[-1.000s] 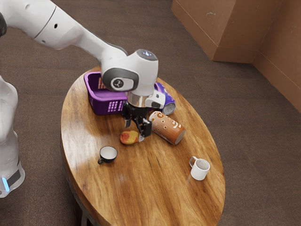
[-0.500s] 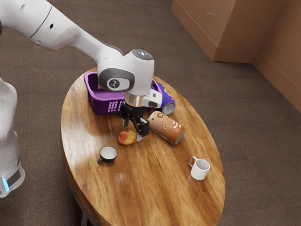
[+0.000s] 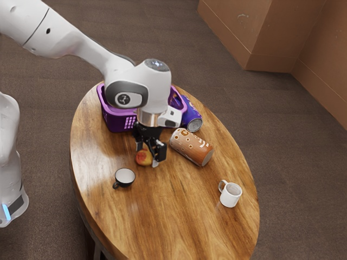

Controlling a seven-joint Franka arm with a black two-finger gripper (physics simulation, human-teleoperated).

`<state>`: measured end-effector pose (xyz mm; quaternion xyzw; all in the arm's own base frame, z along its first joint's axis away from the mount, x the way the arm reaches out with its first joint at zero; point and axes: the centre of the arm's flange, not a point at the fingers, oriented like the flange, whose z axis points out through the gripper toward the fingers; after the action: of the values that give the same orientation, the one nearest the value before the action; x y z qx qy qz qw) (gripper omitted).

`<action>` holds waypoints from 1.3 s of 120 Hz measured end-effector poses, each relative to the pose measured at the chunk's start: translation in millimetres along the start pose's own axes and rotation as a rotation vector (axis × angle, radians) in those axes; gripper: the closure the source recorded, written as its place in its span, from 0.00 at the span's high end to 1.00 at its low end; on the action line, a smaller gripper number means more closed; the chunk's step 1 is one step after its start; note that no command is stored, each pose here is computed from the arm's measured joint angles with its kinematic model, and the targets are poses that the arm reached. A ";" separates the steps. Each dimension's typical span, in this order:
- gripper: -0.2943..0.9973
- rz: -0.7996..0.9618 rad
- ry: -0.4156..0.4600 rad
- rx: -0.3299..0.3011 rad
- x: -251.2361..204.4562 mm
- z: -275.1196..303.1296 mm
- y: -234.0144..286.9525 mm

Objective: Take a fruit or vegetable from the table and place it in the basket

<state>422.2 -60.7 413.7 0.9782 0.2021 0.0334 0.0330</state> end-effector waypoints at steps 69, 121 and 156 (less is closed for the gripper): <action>0.49 -0.028 0.153 -0.050 25.9 -78.3 17.3; 0.50 -0.389 0.258 0.008 112.0 -171.7 -131.9; 0.70 -0.438 0.237 0.011 114.0 -177.4 -163.5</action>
<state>448.4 143.5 583.4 0.9004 0.4121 0.1390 0.0104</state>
